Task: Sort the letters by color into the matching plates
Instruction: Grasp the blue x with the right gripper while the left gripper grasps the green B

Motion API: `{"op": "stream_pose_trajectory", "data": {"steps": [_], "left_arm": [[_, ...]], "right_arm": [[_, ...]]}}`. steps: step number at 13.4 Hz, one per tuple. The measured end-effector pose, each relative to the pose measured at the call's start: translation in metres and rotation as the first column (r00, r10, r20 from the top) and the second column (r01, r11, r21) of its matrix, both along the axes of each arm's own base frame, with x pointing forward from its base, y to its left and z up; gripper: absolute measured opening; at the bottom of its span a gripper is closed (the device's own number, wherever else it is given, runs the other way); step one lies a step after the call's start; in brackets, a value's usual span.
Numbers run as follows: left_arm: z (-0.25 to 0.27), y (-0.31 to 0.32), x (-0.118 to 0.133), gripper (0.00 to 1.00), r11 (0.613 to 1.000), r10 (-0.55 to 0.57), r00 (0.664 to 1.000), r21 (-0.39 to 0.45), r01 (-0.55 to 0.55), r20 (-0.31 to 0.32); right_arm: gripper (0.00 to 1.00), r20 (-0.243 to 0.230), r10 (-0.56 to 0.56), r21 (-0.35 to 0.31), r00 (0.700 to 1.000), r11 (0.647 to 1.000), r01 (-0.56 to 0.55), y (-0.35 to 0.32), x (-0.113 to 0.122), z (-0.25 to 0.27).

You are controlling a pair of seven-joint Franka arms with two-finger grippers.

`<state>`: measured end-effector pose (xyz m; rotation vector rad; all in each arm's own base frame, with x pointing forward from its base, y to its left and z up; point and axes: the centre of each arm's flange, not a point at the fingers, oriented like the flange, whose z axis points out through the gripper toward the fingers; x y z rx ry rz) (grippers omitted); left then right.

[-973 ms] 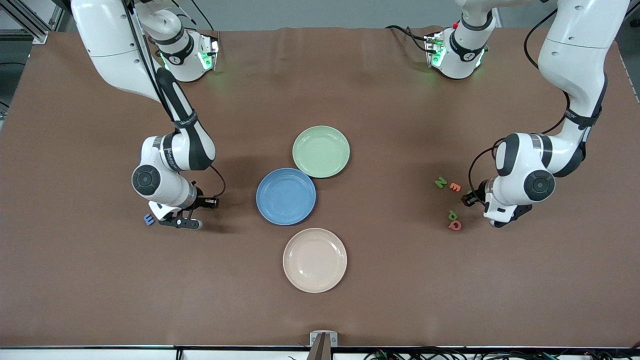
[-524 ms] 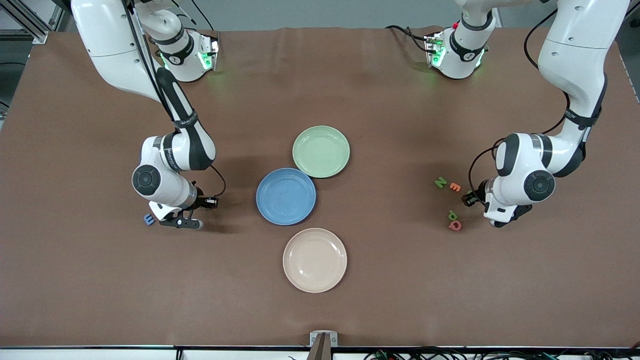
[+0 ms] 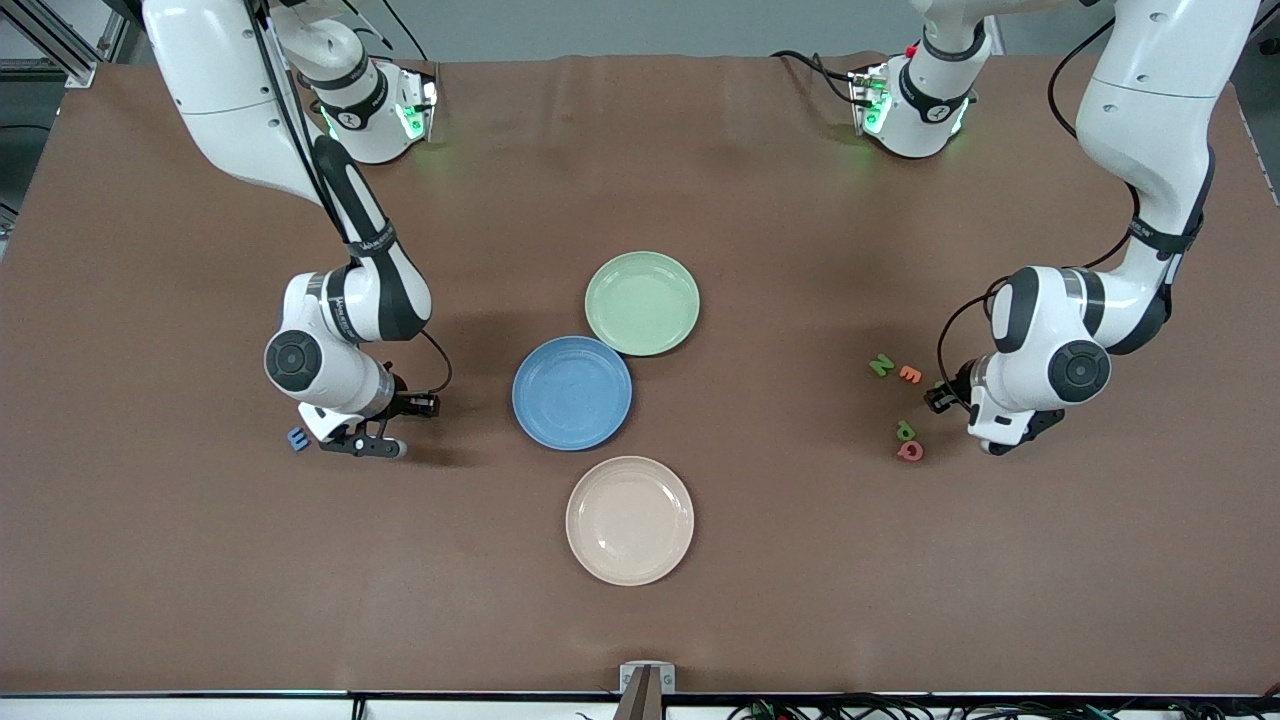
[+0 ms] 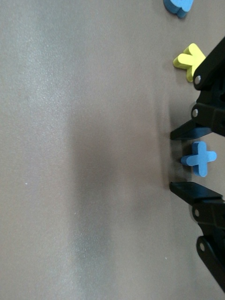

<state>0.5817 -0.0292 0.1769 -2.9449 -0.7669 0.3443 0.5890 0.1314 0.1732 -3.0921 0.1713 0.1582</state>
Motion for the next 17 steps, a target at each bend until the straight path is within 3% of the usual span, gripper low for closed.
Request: {"op": "stream_pose_trajectory", "data": {"steps": [2,5,6,7,9,10,12,14,17], "left_arm": [[0.0004,0.0009,0.0006,0.57,1.0,0.002,1.0,0.0,-0.002,0.003],[0.0005,0.0014,0.0008,0.55,1.0,0.002,1.0,0.0,-0.002,0.003],[0.0005,0.0014,0.0008,0.55,1.0,0.002,1.0,0.0,-0.002,0.003],[0.0005,0.0014,0.0008,0.54,1.0,0.002,1.0,0.0,-0.002,0.003],[0.0005,0.0013,0.0008,0.52,1.0,0.002,1.0,0.0,-0.002,0.003],[0.0003,0.0013,0.0007,0.52,1.0,0.002,1.0,0.0,-0.002,0.003],[-0.0008,0.0012,0.0004,0.48,1.0,0.002,1.0,0.0,-0.002,0.001],[0.0003,0.0014,0.0006,0.36,1.0,0.003,1.0,0.001,-0.003,0.0],[0.0003,0.0014,0.0008,0.36,1.0,0.003,1.0,0.001,-0.003,0.001]], "right_arm": [[0.4,0.001,0.0,0.001,1.0,1.0,0.0,0.0002,0.0003,0.0007],[0.44,-0.001,0.0,0.0,1.0,1.0,0.0,0.0,0.0,0.0004],[0.5,-0.005,0.0,0.0,1.0,1.0,0.0,-0.0001,-0.0005,-0.0003],[0.5,-0.007,0.0,-0.001,1.0,1.0,0.0,-0.0004,-0.0006,-0.0003],[0.67,-0.028,0.0,-0.003,1.0,1.0,0.0,-0.0011,-0.0032,-0.0026],[0.69,-0.029,-0.001,-0.003,1.0,1.0,0.001,-0.0013,-0.0033,-0.003],[0.69,-0.04,0.0,-0.003,0.999,1.0,0.0,-0.0014,-0.0042,-0.0034],[0.67,-0.055,0.0,-0.004,0.999,1.0,0.0,-0.0014,-0.005,-0.0033],[0.6,-0.062,0.0,-0.003,0.998,1.0,-0.001,-0.0013,-0.0055,-0.0025]]}}
